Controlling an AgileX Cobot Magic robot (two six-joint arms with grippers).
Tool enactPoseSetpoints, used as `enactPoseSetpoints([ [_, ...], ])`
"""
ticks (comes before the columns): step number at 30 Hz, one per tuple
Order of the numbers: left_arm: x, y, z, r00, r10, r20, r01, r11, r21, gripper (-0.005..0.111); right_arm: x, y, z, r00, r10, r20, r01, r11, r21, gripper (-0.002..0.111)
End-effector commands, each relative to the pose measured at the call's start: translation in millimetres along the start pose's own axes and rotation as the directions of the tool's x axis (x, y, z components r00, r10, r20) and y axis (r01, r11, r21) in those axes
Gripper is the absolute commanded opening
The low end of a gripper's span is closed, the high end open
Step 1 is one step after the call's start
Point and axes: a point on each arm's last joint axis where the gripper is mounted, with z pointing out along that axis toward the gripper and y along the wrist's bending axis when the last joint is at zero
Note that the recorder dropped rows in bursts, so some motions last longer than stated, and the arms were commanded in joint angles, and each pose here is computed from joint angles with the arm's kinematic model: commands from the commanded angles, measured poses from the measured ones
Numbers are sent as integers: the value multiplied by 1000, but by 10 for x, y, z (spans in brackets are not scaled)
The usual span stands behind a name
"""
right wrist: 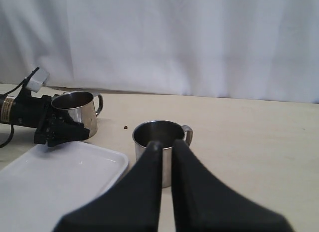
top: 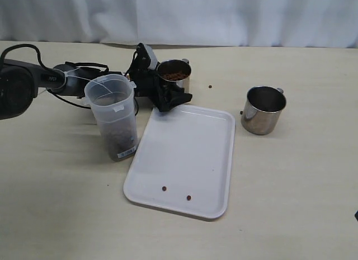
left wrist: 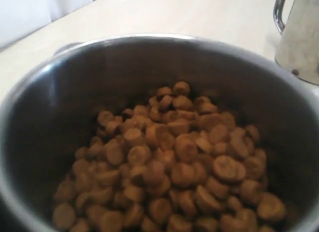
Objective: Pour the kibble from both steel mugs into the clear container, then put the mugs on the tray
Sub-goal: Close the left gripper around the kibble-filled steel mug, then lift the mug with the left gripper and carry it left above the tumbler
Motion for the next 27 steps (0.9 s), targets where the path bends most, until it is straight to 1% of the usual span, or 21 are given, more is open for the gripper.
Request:
enactPoseSetpoints([
  [1,-34,25,17,999,-34,42,35,999,-29,77,12,-3,-1,1000,8,-2,-8,1000,5,5],
  [7,-64,16,8,996,-42,78,43,999,-11,76,12,-3,-1,1000,8,-2,-8,1000,5,5],
  [8,-75,10,7,995,-44,90,45,999,-3,74,12,-3,-1,1000,8,-2,-8,1000,5,5],
  [10,-81,10,6,994,-47,96,48,999,-3,65,12,-3,-1,1000,8,-2,-8,1000,5,5],
  [11,-82,14,6,994,-50,97,51,999,-7,56,12,-3,-1,1000,8,-2,-8,1000,5,5],
  [16,-78,24,1,994,-52,95,53,999,-13,23,12,-3,-1,1000,8,-2,-8,1000,5,5],
  [18,-75,33,-8,994,-52,95,54,998,-16,14,12,-3,-1,1000,8,-2,-8,1000,5,5],
  [20,-71,48,-25,994,-53,97,55,998,-19,7,12,-3,-1,1000,8,-2,-8,1000,5,5],
  [21,-74,61,-58,993,-51,110,52,999,-7,0,12,-3,-1,1000,8,-2,-8,1000,5,5],
  [25,-85,139,-202,984,-48,169,46,999,14,0,12,-3,-1,1000,8,-2,-8,1000,5,5],
  [26,-99,184,-291,976,-54,211,49,998,26,0,12,-3,-1,1000,8,-2,-8,1000,5,5],
  [27,-104,203,-335,972,-55,230,49,998,34,0,12,-3,-1,1000,8,-2,-8,1000,5,5],
])
